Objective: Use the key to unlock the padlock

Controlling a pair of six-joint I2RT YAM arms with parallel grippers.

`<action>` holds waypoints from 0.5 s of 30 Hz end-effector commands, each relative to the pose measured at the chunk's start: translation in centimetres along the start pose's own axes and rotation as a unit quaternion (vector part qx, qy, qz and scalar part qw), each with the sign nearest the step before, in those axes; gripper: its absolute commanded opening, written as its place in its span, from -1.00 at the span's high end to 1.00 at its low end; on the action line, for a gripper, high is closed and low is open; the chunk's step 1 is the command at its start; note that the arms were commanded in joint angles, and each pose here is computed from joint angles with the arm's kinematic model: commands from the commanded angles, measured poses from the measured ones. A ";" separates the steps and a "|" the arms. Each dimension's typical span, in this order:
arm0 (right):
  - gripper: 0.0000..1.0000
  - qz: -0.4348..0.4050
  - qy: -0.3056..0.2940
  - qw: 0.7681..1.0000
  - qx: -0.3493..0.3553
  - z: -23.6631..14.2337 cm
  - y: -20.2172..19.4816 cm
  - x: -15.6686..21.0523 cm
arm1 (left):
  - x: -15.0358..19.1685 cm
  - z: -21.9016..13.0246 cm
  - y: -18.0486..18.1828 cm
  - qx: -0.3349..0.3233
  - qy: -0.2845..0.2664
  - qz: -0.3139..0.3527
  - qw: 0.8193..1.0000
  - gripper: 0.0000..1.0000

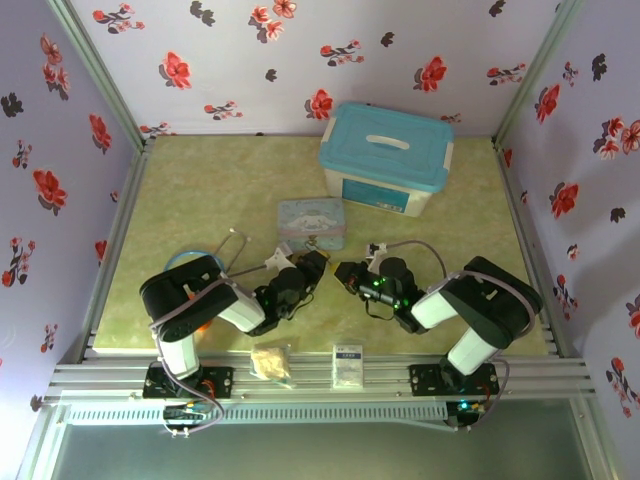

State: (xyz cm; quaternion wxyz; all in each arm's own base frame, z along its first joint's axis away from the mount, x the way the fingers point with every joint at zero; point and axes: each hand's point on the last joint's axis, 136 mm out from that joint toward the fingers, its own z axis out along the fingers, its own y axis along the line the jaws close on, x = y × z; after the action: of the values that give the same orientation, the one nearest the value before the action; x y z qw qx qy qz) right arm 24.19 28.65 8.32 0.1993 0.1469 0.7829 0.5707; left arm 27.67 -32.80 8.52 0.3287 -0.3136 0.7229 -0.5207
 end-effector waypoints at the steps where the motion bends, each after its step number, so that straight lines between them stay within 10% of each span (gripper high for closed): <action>1: 1.00 -0.009 0.019 0.992 -0.123 0.2 6.3 -0.5 | 4.8 0.2 -1.6 0.028 0.105 0.015 0.994 1.00; 15: 1.00 -0.021 0.020 0.999 -0.032 -1.0 1.8 -1.6 | 4.2 -0.1 -2.1 0.039 0.105 0.005 0.994 1.00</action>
State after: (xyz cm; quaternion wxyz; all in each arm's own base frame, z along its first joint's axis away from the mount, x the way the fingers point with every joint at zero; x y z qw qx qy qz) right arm 24.36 27.51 8.05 0.1638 0.1488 0.7876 0.5751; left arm 27.23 -33.95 8.21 0.3027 -0.2946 0.7339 -0.5319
